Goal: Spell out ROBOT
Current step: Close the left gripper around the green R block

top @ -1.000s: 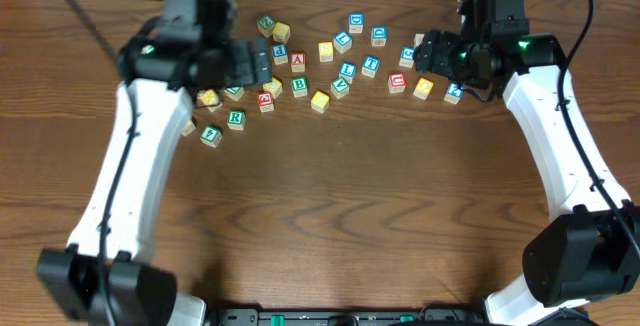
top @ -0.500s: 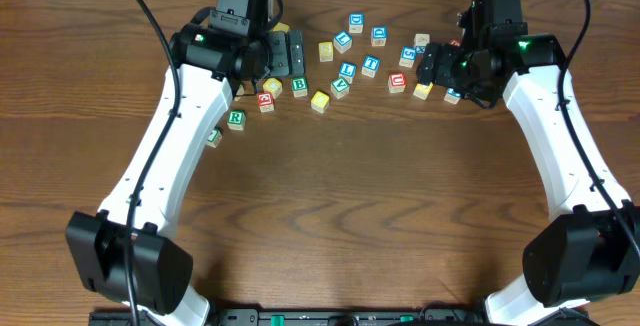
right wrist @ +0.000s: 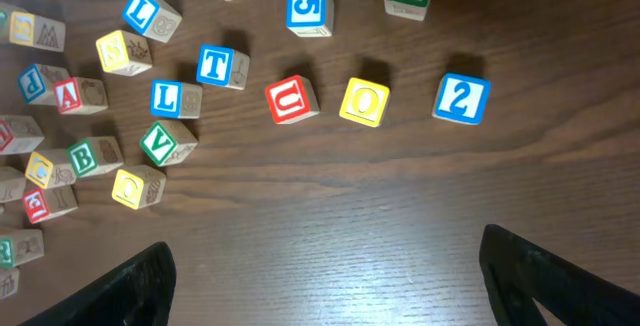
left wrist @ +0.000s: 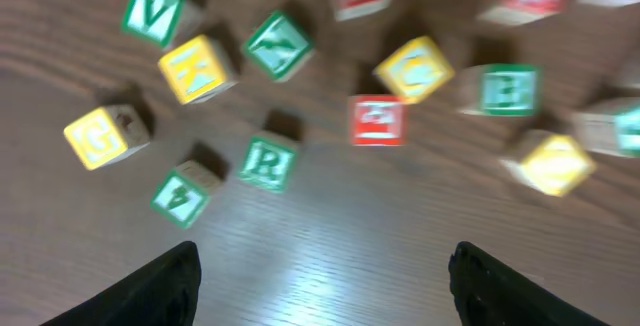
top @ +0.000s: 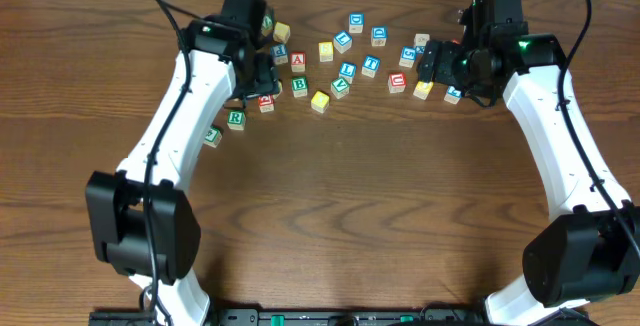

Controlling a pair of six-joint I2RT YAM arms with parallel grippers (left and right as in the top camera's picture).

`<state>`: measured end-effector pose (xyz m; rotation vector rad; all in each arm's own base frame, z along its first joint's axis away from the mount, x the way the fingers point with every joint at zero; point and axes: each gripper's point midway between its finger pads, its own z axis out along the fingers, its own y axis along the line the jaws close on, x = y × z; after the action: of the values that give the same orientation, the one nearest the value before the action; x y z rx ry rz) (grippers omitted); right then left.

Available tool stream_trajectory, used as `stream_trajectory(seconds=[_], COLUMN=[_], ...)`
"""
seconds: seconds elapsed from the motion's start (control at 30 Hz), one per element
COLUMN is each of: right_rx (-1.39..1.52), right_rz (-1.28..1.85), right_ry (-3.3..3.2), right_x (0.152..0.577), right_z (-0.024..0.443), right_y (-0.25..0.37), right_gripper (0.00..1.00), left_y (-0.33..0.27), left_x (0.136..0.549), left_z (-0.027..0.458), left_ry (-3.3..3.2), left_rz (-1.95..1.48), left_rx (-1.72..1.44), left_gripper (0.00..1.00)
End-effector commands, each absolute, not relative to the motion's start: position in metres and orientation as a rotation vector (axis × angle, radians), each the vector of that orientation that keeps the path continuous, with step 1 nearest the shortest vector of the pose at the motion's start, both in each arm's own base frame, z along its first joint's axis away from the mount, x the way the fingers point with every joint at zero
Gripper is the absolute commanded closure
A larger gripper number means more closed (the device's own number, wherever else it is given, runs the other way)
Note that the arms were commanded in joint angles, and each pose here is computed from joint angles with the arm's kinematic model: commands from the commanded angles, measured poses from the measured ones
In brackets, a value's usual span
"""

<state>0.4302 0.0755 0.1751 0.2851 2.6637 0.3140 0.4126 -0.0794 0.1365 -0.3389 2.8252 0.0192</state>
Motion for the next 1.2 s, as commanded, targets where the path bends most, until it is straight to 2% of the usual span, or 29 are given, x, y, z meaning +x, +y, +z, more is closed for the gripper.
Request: stream_trajectory(seconds=[0.0,0.47,0.77,1.17], right_rx=[0.267,0.267,0.267,0.269], right_rz=[0.297,0.298,0.297,0.295], right_ry=[2.654,2.652,2.655,2.666], right_x=[0.434,0.434,0.434,0.431], right_z=[0.175,0.175,0.175,0.173], right_y=[0.075,0.075,0.075,0.075], right_gripper=[0.07,0.06,0.06,0.07], left_y=[-0.055,-0.05,-0.039,-0.049], left_x=[0.41,0.41,0.415,0.414], left_z=[0.103,0.046,0.044,0.041], left_ry=[2.899,3.04,3.052,3.066], left_rz=[0.116,0.129,0.044,-0.04], left_rx=[-0.354,-0.276,-0.19,-0.084], left_gripper=[0.24,0.25,0.25,0.31])
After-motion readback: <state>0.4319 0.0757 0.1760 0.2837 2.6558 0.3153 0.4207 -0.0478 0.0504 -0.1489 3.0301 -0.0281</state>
